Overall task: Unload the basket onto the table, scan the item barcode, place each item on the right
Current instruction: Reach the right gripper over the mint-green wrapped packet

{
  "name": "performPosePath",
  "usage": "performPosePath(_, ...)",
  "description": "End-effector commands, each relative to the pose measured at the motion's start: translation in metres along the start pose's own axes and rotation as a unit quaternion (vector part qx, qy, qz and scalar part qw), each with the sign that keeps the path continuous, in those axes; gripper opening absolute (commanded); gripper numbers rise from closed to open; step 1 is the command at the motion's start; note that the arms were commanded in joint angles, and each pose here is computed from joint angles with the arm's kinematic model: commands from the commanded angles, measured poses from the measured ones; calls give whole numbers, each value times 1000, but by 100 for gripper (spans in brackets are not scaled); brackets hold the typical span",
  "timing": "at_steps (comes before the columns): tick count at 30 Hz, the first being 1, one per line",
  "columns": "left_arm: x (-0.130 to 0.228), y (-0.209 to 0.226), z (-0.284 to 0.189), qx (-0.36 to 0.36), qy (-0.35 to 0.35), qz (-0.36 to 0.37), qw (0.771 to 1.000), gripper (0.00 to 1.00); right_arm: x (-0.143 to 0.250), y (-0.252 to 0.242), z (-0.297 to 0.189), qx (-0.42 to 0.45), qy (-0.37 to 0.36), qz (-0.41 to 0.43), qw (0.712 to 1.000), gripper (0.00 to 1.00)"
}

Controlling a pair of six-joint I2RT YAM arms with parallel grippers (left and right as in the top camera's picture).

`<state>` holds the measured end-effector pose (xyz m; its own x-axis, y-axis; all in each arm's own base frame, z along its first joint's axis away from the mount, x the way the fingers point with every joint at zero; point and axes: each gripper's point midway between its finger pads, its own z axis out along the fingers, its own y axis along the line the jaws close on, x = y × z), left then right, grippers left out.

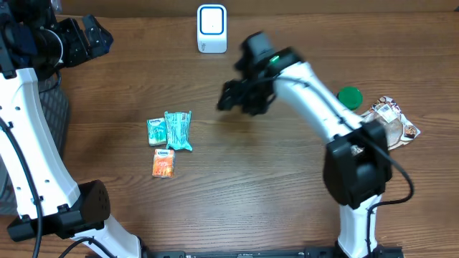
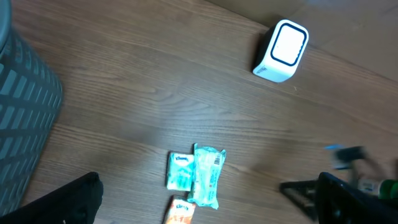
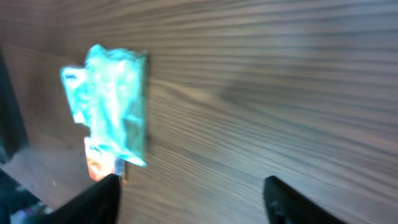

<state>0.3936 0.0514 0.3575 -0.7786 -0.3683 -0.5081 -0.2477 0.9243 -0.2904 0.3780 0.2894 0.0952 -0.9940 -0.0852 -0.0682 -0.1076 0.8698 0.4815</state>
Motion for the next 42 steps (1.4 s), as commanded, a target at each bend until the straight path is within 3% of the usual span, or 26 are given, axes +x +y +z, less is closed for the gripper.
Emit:
performPosePath(1, -1, -2, -7, 1, -10, -3, 1000, 99, 19, 22, 26, -14, 8, 23, 1000, 61)
performPosePath(5, -1, -2, -7, 1, -10, -3, 1000, 99, 33, 46, 56, -33, -2, 13, 999, 52)
performPosePath(22, -1, -2, -7, 1, -10, -3, 1000, 100, 49, 60, 107, -64, -39, -5, 997, 53)
performPosePath(36, -1, -2, -7, 1, -10, -3, 1000, 99, 63, 52, 146, -69, -6, -5, 998, 49)
performPosePath(38, -1, -2, -7, 1, -10, -3, 1000, 99, 66, 51, 151, -72, 2, -5, 997, 45)
performPosePath(42, -1, -2, -7, 1, -10, -3, 1000, 99, 71, 51, 151, -72, 12, -4, 997, 19)
